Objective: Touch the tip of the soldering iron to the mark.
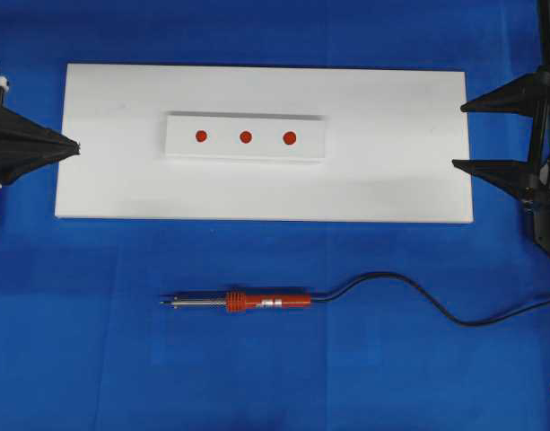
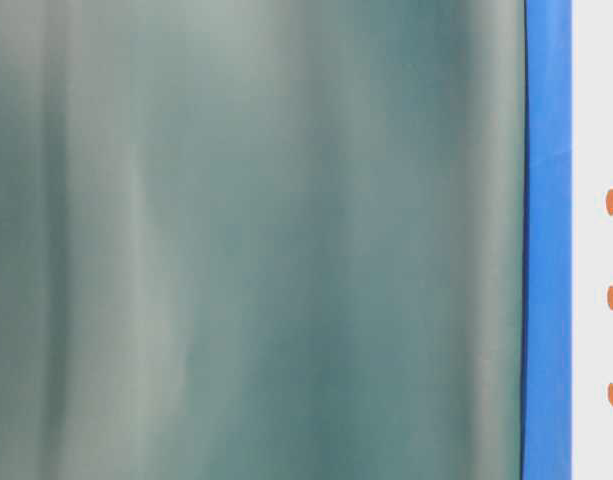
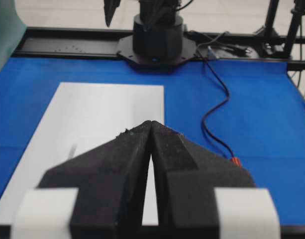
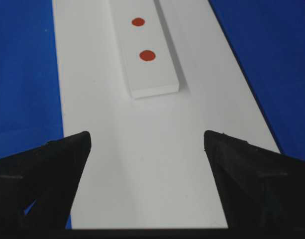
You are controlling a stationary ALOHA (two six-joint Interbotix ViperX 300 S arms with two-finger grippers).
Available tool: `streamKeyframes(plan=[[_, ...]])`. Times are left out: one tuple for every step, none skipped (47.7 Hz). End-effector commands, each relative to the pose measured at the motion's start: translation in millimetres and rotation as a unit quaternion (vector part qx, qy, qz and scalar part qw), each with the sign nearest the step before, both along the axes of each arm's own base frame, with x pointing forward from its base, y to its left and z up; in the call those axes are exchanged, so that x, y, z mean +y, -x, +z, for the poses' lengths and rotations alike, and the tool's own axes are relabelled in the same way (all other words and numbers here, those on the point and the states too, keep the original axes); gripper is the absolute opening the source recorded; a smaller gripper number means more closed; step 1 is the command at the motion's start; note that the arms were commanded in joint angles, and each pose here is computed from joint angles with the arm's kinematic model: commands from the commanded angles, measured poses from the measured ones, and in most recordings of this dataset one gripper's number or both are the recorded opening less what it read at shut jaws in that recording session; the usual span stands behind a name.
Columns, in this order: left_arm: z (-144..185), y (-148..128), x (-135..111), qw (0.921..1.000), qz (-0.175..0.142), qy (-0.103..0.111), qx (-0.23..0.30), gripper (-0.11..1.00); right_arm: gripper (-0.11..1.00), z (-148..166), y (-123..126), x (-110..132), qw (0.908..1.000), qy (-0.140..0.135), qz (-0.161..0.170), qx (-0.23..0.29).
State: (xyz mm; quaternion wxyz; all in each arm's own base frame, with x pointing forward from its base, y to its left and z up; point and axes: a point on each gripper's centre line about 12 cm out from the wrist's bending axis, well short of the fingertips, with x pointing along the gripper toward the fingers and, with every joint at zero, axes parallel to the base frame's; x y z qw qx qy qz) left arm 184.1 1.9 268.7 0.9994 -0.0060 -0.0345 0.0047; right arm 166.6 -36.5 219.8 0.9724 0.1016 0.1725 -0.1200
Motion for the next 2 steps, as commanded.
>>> streamKeyframes(plan=[[4.1,-1.7,0.4,1.0,0.001,0.0,-0.006,0.0,0.85,6.2,-2.4,-0.3,0.9999,0.002,0.001,-0.01],[4.1,-1.7,0.3,1.0,0.001,-0.001,-0.006,0.0,0.85,6.2,-2.4,-0.3,0.9999,0.002,0.001,-0.01]])
